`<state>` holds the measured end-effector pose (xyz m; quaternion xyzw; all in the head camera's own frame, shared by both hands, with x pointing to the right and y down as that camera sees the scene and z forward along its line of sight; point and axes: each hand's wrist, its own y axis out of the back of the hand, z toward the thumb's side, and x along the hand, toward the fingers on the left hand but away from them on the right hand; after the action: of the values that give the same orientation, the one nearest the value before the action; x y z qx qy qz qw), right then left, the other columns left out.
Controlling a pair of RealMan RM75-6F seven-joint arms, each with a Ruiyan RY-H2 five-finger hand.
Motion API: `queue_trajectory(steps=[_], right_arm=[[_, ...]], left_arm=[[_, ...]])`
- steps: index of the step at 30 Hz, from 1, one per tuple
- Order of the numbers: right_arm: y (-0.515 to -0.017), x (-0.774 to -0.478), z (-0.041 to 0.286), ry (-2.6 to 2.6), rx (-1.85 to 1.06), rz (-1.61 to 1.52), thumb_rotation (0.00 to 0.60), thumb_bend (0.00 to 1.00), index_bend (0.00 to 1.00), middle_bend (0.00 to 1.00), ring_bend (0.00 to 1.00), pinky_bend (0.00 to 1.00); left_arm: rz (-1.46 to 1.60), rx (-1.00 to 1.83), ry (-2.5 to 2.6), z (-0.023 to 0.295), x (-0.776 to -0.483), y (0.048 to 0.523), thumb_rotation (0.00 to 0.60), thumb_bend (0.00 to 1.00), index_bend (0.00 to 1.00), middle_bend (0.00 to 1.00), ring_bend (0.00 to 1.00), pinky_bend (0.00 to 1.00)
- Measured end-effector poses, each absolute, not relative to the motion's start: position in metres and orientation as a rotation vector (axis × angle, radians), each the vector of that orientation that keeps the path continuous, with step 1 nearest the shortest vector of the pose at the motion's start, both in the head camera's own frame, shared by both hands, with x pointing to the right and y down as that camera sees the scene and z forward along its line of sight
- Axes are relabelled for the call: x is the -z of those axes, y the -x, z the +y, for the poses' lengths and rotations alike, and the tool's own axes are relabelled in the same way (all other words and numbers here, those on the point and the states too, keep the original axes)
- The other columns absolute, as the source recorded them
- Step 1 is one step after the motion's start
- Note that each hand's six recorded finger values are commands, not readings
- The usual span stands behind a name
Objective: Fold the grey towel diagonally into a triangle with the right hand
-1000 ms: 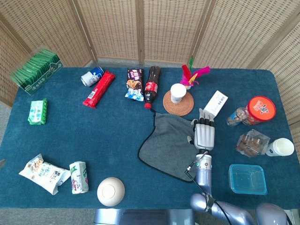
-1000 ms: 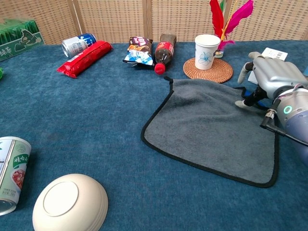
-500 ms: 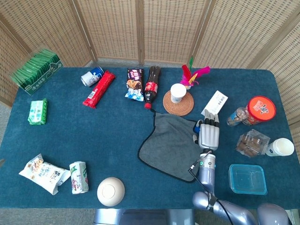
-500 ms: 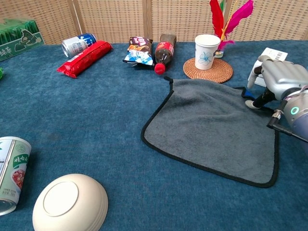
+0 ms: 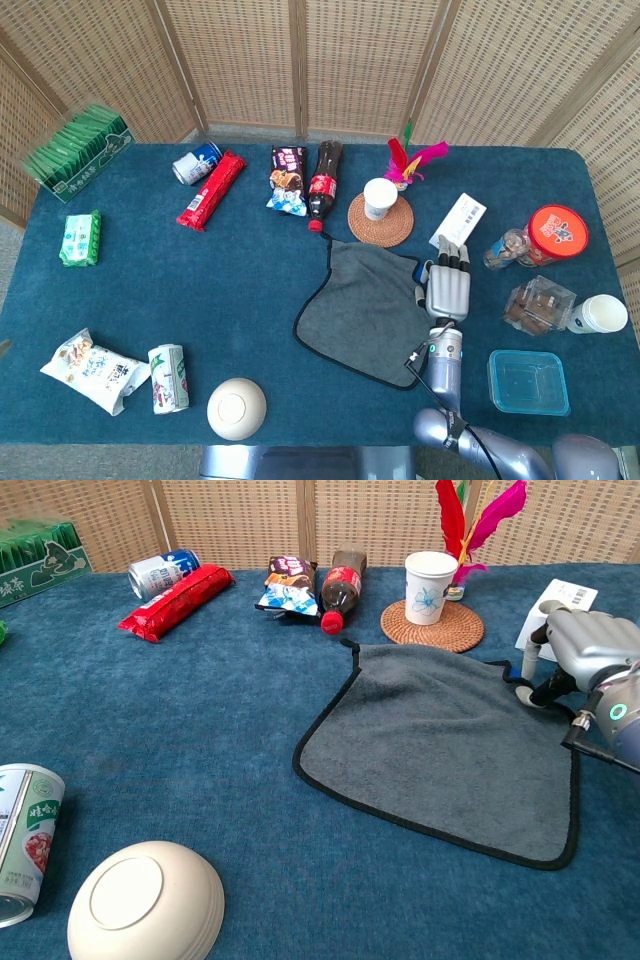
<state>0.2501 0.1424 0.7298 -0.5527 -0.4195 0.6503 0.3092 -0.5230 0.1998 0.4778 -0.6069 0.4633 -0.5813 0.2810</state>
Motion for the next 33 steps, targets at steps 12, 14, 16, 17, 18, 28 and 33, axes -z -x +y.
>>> queue_trajectory(steps=[12, 14, 16, 17, 18, 28, 33], right_arm=[[-0.25, -0.734, 0.143, 1.479, -1.715, -1.108, 0.6, 0.55, 0.6, 0.0, 0.0, 0.0], [-0.249, -0.733, 0.143, 1.484, -1.71, -1.113, 0.6, 0.56, 0.61, 0.0, 0.0, 0.0], [-0.248, -0.733, 0.143, 1.49, -1.7, -1.118, 0.6, 0.56, 0.62, 0.0, 0.0, 0.0], [-0.248, -0.732, 0.143, 1.492, -1.695, -1.118, 0.6, 0.56, 0.62, 0.0, 0.0, 0.0], [-0.248, -0.732, 0.143, 1.495, -1.691, -1.118, 0.6, 0.56, 0.62, 0.0, 0.0, 0.0], [-0.233, -0.72, 0.148, 1.582, -1.624, -1.138, 0.6, 0.56, 0.62, 0.0, 0.0, 0.0], [-0.215, -0.704, 0.15, 1.652, -1.542, -1.151, 0.6, 0.56, 0.63, 0.0, 0.0, 0.0]], left_arm=[[1.234, 1.561, 1.627, 0.2, -0.479, 0.522, 0.6, 0.28, 0.1, 0.0, 0.0, 0.01], [1.234, 1.561, 1.628, 0.2, -0.479, 0.522, 0.6, 0.28, 0.1, 0.0, 0.0, 0.01], [1.234, 1.561, 1.628, 0.2, -0.479, 0.522, 0.6, 0.28, 0.1, 0.0, 0.0, 0.01], [1.233, 1.561, 1.628, 0.2, -0.479, 0.522, 0.6, 0.28, 0.1, 0.0, 0.0, 0.01], [1.233, 1.561, 1.628, 0.2, -0.479, 0.522, 0.6, 0.28, 0.1, 0.0, 0.0, 0.01], [1.227, 1.564, 1.63, 0.2, -0.48, 0.522, 0.6, 0.28, 0.1, 0.0, 0.0, 0.01], [1.225, 1.564, 1.632, 0.2, -0.481, 0.521, 0.6, 0.28, 0.1, 0.0, 0.0, 0.01]])
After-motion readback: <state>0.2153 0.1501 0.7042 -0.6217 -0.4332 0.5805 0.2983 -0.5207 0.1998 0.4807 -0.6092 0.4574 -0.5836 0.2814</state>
